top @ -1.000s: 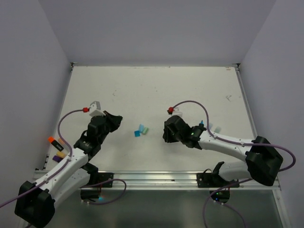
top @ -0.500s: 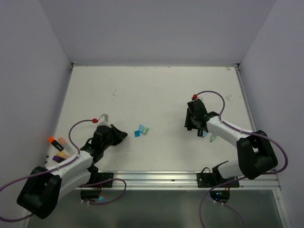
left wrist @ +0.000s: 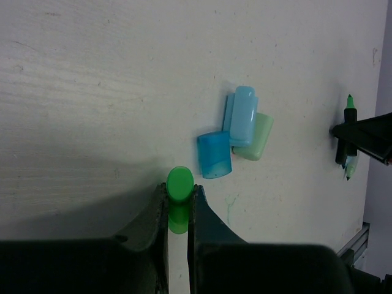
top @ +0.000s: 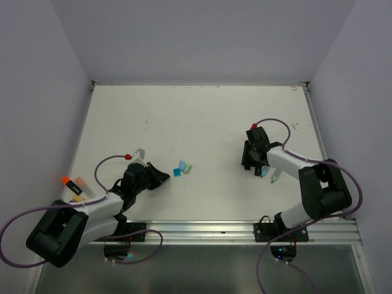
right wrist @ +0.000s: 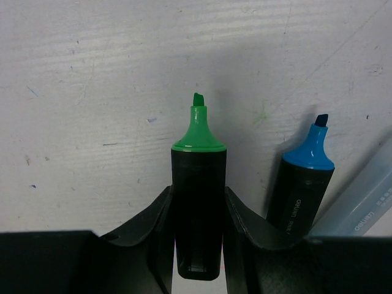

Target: Open the pen caps

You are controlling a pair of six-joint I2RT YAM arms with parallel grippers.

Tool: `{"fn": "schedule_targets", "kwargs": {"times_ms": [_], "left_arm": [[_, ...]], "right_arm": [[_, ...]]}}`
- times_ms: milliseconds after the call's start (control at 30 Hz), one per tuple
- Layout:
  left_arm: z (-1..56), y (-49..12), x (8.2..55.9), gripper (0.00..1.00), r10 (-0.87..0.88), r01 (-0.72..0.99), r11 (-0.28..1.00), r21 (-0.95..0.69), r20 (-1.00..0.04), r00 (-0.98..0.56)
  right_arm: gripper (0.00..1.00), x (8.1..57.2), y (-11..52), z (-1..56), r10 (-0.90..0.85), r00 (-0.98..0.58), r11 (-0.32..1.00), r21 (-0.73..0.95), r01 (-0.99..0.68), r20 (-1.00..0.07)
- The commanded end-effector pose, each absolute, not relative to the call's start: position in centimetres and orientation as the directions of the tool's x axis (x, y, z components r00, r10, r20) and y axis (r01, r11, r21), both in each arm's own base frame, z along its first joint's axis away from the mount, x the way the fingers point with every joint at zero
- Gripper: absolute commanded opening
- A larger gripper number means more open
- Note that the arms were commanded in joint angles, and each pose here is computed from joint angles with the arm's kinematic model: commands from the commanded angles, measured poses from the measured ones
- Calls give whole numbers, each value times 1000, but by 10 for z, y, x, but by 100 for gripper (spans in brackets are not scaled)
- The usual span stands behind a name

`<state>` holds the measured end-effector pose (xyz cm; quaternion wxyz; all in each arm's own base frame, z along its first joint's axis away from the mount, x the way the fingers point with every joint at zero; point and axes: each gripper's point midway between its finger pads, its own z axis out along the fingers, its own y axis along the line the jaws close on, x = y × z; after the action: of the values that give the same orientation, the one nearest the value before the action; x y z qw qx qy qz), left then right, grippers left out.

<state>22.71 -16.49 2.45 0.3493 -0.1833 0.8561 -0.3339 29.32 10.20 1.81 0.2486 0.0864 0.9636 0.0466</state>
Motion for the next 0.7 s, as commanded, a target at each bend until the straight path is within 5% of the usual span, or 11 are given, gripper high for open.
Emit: {"fn": "schedule_targets", "kwargs": {"times_ms": [0,300,433,667], "left_arm": [[38,-178,232,0,-554,-28,671,-741,-476,-683],[38,-184,229,10,-549,-23,665,-746,-468,-692],[34,-182,229,34,-550,-43,676,-735,-465,-693],[38,-179,231,53,-552,-45,686,-726,-479,-682]], "right_arm": [[16,299,102,19,190,-856,980,142,137,-482],[37,293,93,22,195,-853,981,102,166,-484],[45,291,90,20,196,-855,981,96,171,-479],[52,292,91,23,191,-855,982,101,162,-482]]}}
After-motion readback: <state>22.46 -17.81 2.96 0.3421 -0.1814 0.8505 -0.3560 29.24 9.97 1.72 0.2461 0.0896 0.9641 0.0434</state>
